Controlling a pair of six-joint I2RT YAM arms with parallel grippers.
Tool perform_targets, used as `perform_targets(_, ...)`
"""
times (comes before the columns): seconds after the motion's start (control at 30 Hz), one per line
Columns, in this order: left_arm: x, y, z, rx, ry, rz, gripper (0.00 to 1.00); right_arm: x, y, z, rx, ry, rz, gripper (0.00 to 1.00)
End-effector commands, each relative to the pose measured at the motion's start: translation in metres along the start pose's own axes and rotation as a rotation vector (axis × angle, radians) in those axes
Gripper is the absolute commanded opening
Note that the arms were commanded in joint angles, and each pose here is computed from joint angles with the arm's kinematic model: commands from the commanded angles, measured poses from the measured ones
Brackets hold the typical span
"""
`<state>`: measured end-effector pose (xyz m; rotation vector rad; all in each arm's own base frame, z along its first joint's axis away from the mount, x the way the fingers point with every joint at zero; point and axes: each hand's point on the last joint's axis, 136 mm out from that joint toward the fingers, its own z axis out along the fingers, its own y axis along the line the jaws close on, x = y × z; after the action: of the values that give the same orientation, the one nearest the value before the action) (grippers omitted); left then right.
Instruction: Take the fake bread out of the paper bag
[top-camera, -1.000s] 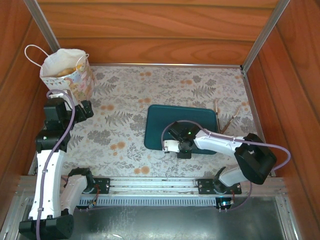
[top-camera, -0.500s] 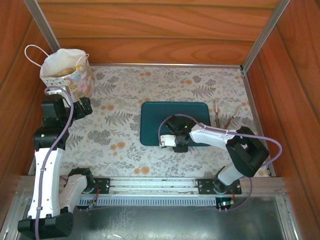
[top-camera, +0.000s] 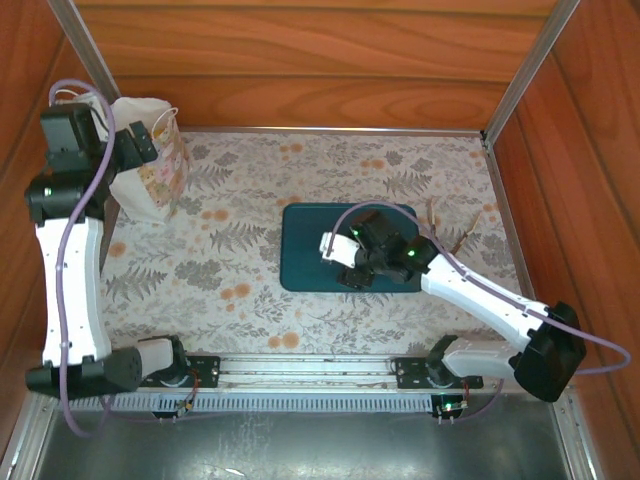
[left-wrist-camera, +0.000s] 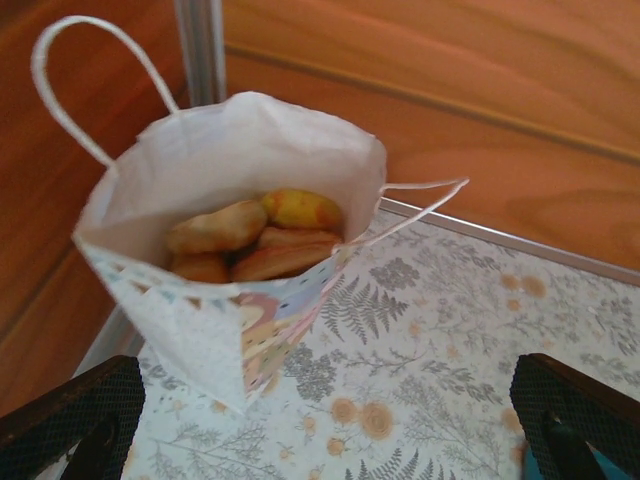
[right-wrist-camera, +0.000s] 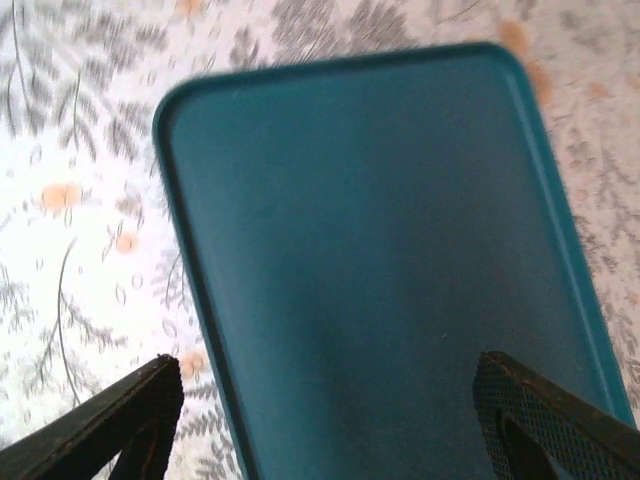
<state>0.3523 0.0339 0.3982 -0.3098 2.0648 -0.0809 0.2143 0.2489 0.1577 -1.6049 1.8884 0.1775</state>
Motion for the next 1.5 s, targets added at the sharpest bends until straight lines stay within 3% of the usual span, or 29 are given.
perform_targets(0.0, 0.005, -0.028, 0.021, 0.164, 0.101, 0.078, 1.0, -0.034, -0.02, -0.012, 0.041, -0.124, 0.275, 0.82)
perform_targets(0.17, -0.003, -0.029, 0.067, 0.163, 0.159, 0.147, 0.91, -0.073, -0.039, -0.023, -0.001, -0.214, 0.592, 0.9)
perform_targets(0.23, -0.002, -0.029, 0.079, 0.161, 0.183, 0.174, 0.9, -0.087, -0.042, -0.025, -0.043, -0.229, 0.67, 0.9)
perform_targets(0.33, 0.002, -0.025, 0.101, 0.148, 0.22, 0.216, 0.88, -0.106, -0.046, -0.028, -0.114, -0.265, 0.76, 0.99)
perform_targets(0.43, 0.008, -0.029, 0.122, 0.172, 0.254, 0.258, 0.85, -0.12, -0.054, -0.032, -0.152, -0.303, 0.852, 1.0)
perform_targets(0.5, 0.01, -0.036, 0.13, 0.19, 0.271, 0.279, 0.66, -0.127, -0.06, -0.034, -0.19, -0.335, 0.913, 1.0)
perform_targets(0.6, 0.013, -0.055, 0.126, 0.266, 0.273, 0.286, 0.5, -0.118, -0.075, -0.031, -0.17, -0.329, 1.076, 1.0)
perform_targets(0.73, 0.024, -0.082, 0.114, 0.323, 0.279, 0.357, 0.21, -0.103, -0.097, -0.021, -0.262, -0.347, 1.327, 1.0)
perform_targets(0.87, 0.04, -0.107, 0.095, 0.365, 0.284, 0.422, 0.0, -0.089, -0.105, -0.005, -0.357, -0.294, 1.446, 1.0)
perform_targets(1.2, 0.093, -0.159, 0.049, 0.465, 0.366, 0.419, 0.0, -0.056, -0.102, 0.014, -0.362, -0.185, 1.59, 1.0)
perform_targets(1.47, 0.167, -0.202, 0.031, 0.558, 0.537, 0.421, 0.0, -0.018, -0.102, 0.014, -0.256, -0.128, 1.682, 0.99)
